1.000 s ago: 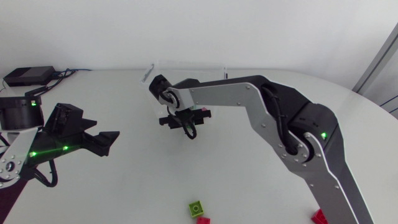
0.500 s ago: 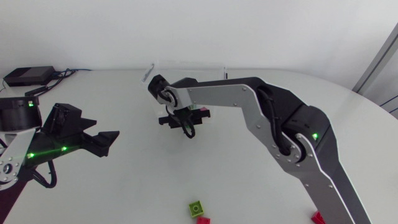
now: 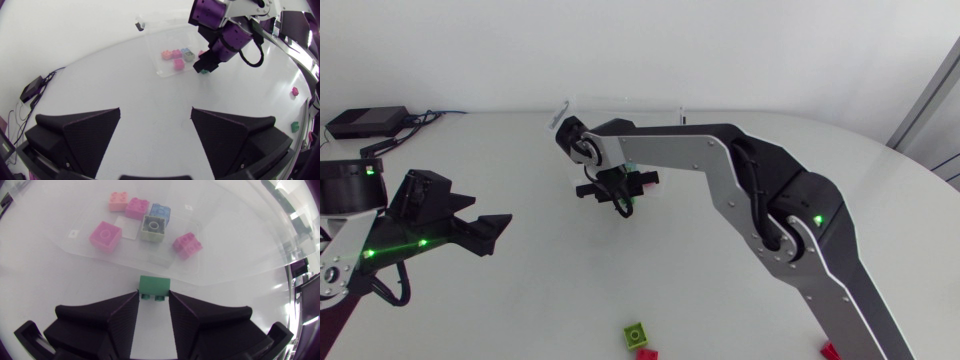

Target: Pick up the duplo bricks and place them in the container

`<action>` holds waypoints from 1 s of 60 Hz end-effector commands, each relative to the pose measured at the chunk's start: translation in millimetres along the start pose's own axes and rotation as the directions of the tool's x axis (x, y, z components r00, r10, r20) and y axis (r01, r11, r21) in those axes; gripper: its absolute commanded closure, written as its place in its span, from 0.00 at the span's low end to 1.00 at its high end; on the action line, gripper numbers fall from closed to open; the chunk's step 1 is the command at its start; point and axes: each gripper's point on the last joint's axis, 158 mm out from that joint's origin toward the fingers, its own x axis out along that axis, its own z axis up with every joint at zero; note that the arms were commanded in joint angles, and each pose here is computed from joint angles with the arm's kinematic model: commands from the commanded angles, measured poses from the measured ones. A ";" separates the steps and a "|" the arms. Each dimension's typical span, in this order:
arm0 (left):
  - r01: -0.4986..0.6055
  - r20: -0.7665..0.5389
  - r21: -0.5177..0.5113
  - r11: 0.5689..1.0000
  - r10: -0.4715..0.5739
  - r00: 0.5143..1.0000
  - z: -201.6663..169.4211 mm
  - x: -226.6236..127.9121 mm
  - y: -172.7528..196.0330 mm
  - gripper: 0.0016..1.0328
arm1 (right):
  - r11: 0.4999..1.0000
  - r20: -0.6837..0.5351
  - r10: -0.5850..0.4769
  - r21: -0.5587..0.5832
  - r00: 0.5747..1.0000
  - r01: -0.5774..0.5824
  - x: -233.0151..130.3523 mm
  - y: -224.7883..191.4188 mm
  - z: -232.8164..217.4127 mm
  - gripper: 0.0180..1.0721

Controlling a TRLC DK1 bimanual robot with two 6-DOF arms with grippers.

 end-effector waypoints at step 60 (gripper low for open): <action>0.368 -0.285 0.237 0.899 -0.297 0.911 -39.1 -15.0 -106.8 0.04 | 0.972 0.394 0.177 0.073 0.902 -0.223 -165.8 -88.4 144.0 0.73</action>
